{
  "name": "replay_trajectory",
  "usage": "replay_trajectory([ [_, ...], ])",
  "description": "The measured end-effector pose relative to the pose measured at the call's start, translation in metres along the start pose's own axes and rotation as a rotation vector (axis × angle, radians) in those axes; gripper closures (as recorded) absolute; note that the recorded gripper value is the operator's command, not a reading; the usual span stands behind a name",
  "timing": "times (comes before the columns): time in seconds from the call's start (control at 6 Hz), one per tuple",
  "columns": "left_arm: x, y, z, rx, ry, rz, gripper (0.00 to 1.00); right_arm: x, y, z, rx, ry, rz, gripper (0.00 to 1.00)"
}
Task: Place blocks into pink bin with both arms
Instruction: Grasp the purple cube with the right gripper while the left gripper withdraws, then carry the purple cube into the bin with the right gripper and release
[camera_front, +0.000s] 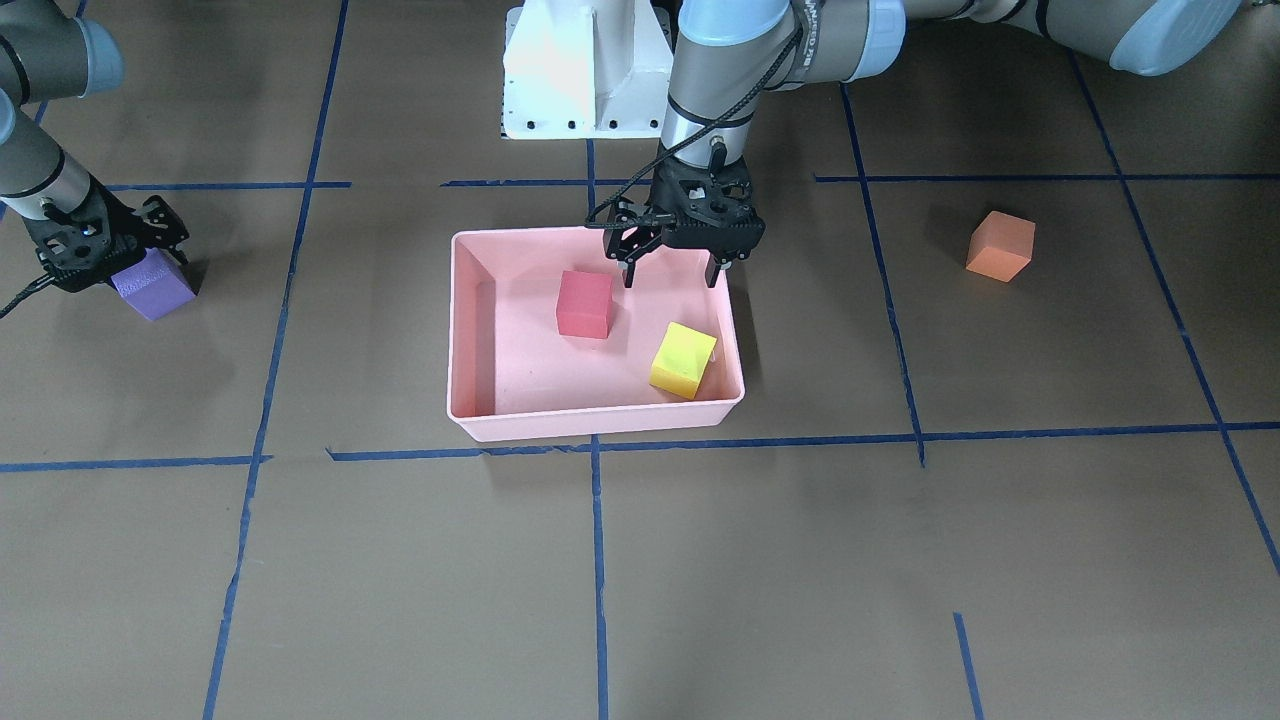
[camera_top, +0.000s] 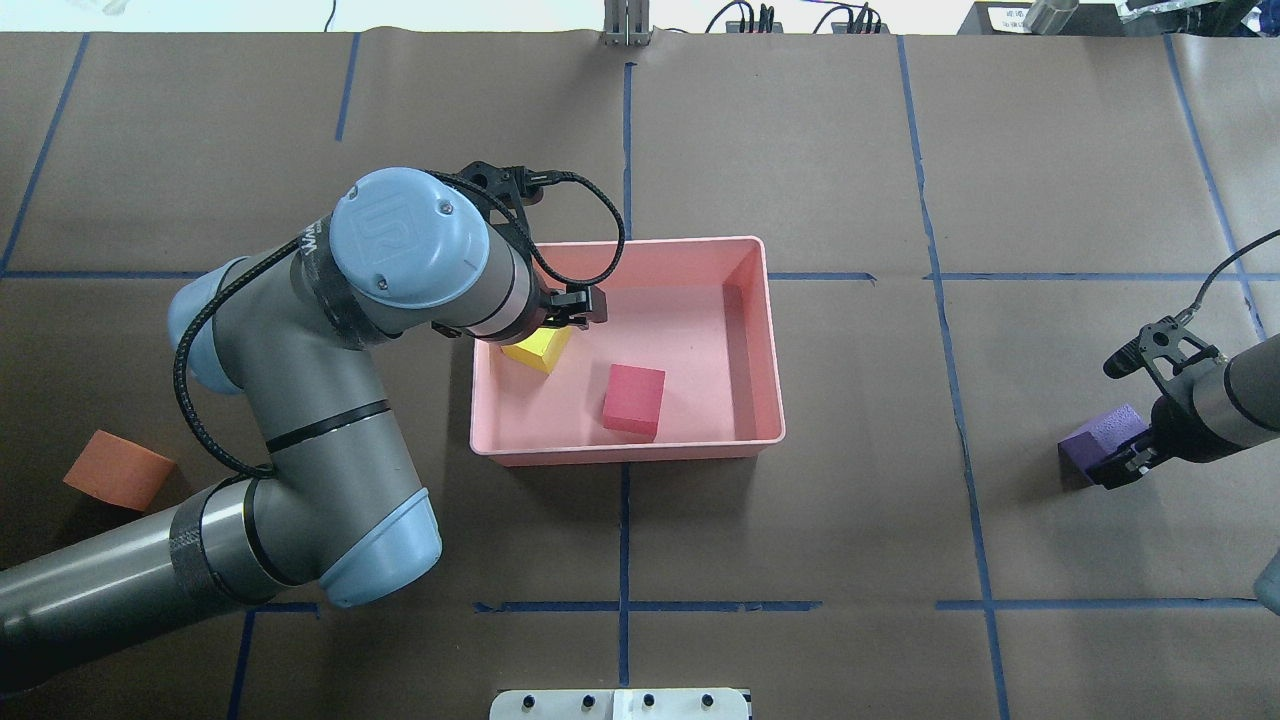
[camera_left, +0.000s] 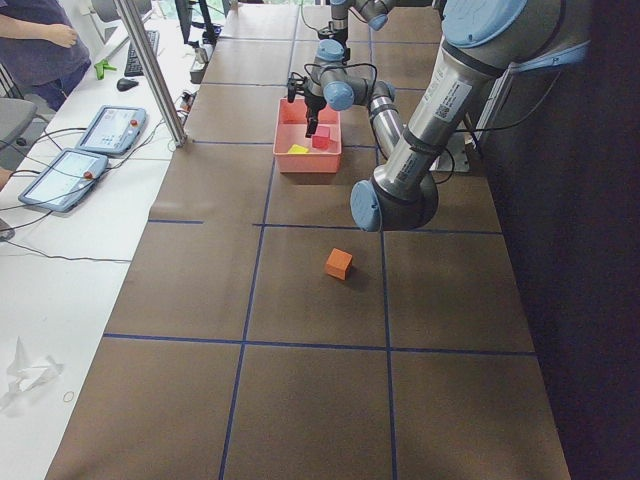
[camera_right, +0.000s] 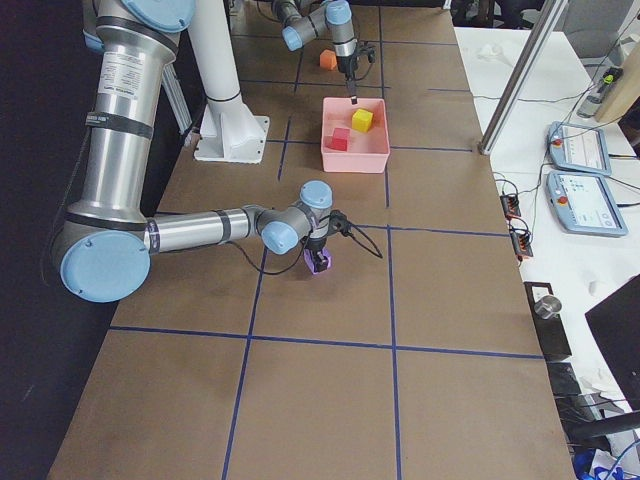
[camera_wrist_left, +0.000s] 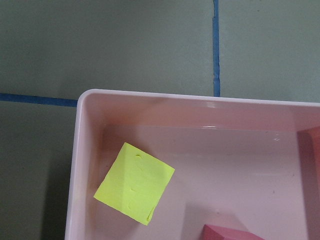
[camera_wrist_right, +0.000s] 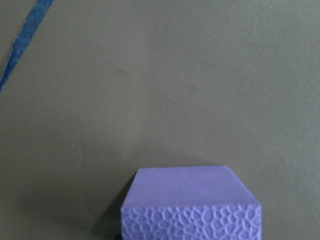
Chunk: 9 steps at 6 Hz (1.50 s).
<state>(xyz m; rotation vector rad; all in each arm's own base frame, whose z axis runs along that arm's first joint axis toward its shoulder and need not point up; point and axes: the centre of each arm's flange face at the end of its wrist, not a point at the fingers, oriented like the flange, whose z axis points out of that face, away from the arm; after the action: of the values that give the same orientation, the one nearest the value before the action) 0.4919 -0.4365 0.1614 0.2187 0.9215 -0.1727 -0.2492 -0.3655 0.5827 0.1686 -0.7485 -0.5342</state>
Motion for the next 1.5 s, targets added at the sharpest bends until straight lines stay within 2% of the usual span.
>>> replay_trajectory([
  [0.33, -0.009, 0.002, 0.002, -0.006, -0.009, 0.008, 0.00, -0.022, -0.013, -0.023, 0.041, -0.033, 0.007, 0.80],
  [0.5, -0.025, 0.005, 0.002, -0.009, -0.018, 0.041, 0.00, -0.038, -0.029, -0.037, 0.073, -0.066, 0.068, 0.80],
  [0.67, -0.048, 0.010, -0.003, -0.012, -0.027, 0.127, 0.00, -0.060, -0.058, -0.051, 0.114, -0.104, 0.165, 0.79],
  [0.83, -0.077, 0.007, -0.009, -0.026, -0.037, 0.224, 0.00, -0.085, -0.094, -0.067, 0.143, -0.138, 0.261, 0.79],
  [1.0, -0.113, -0.007, -0.015, -0.058, -0.045, 0.298, 0.00, -0.119, -0.140, -0.088, 0.152, -0.159, 0.353, 0.79],
  [1.33, -0.210, -0.037, -0.030, -0.112, -0.080, 0.417, 0.00, -0.217, -0.229, -0.136, 0.120, -0.171, 0.495, 0.78],
  [1.5, -0.262, -0.043, -0.035, -0.133, -0.088, 0.462, 0.00, -0.264, -0.260, -0.155, 0.111, -0.169, 0.564, 0.76],
])
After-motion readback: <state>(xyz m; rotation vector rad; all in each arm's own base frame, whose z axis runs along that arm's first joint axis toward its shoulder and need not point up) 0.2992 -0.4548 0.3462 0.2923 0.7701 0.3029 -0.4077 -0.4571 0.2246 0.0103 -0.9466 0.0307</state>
